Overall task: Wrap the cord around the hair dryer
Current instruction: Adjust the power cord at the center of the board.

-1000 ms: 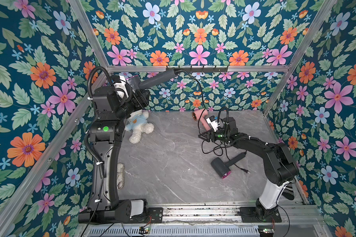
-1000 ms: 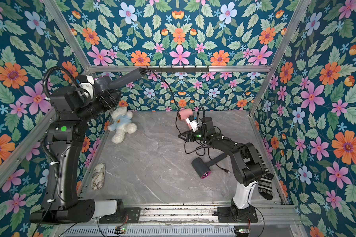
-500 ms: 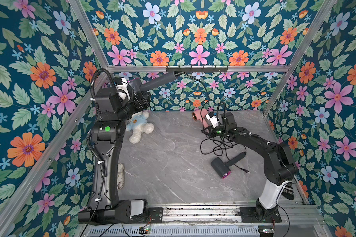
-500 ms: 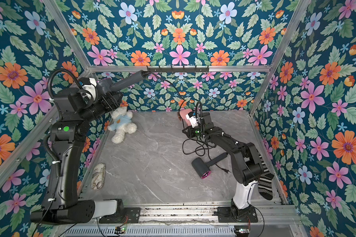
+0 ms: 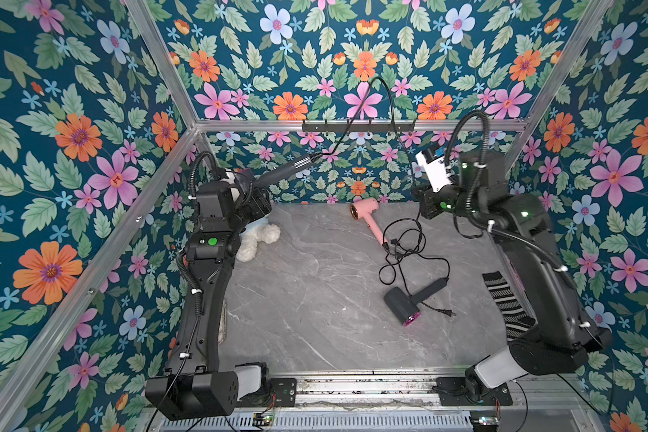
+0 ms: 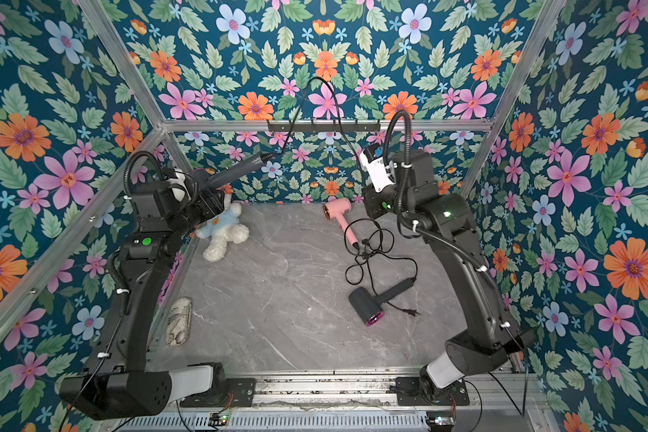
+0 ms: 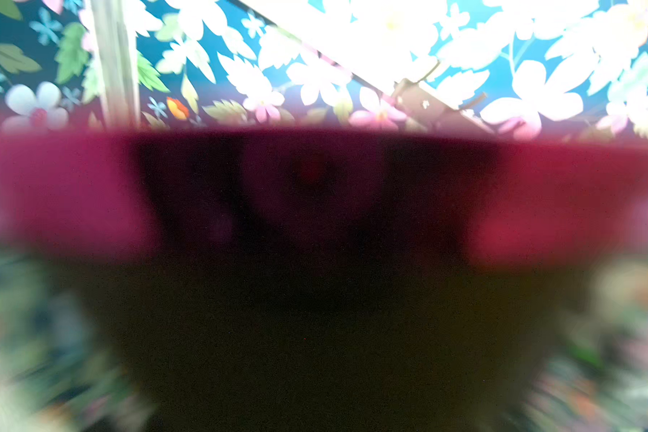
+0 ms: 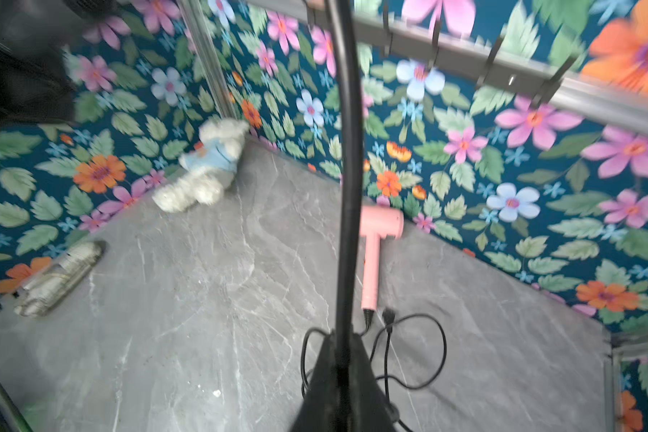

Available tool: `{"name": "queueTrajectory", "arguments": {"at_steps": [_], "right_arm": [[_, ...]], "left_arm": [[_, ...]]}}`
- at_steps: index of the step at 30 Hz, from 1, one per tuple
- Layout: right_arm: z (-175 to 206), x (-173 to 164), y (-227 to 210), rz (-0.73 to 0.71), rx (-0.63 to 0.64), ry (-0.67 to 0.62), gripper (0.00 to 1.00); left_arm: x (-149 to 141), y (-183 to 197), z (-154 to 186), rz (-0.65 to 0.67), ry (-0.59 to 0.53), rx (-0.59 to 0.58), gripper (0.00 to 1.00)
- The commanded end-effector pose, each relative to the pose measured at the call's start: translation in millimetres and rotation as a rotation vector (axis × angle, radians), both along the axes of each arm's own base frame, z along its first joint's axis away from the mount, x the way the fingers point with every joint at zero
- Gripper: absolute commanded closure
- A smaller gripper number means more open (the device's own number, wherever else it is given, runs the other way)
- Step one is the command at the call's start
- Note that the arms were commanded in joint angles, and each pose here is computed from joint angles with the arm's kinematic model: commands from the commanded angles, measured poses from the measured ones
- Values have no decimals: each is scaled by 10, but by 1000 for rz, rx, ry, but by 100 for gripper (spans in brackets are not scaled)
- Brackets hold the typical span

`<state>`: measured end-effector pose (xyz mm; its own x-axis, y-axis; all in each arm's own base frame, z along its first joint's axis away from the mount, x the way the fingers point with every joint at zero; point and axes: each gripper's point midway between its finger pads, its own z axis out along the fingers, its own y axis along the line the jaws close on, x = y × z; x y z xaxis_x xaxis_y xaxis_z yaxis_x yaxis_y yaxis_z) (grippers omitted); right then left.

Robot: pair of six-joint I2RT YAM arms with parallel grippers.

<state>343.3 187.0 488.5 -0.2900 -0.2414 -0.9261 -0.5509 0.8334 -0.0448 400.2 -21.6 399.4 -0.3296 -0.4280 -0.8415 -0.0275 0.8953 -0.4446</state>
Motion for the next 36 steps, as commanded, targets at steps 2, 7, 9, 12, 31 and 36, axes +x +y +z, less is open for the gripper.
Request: {"name": "queueTrajectory", "arguments": {"at_steps": [2, 7, 9, 12, 31, 36], "right_arm": [[568, -479, 31, 133, 81, -80, 100], [1210, -783, 261, 327, 277, -231, 100], [1416, -848, 314, 392, 360, -266, 100], [1568, -766, 284, 425, 468, -245, 100], [444, 571, -1116, -535, -114, -159, 100], [1224, -99, -429, -73, 233, -312, 100]], "left_arm": [[92, 84, 270, 48, -119, -18, 100], [173, 62, 206, 37, -114, -43, 100], [212, 51, 156, 29, -105, -49, 100], [295, 98, -17, 51, -67, -27, 100], [144, 653, -261, 285, 29, 219, 100], [156, 676, -211, 295, 23, 226, 100]]}}
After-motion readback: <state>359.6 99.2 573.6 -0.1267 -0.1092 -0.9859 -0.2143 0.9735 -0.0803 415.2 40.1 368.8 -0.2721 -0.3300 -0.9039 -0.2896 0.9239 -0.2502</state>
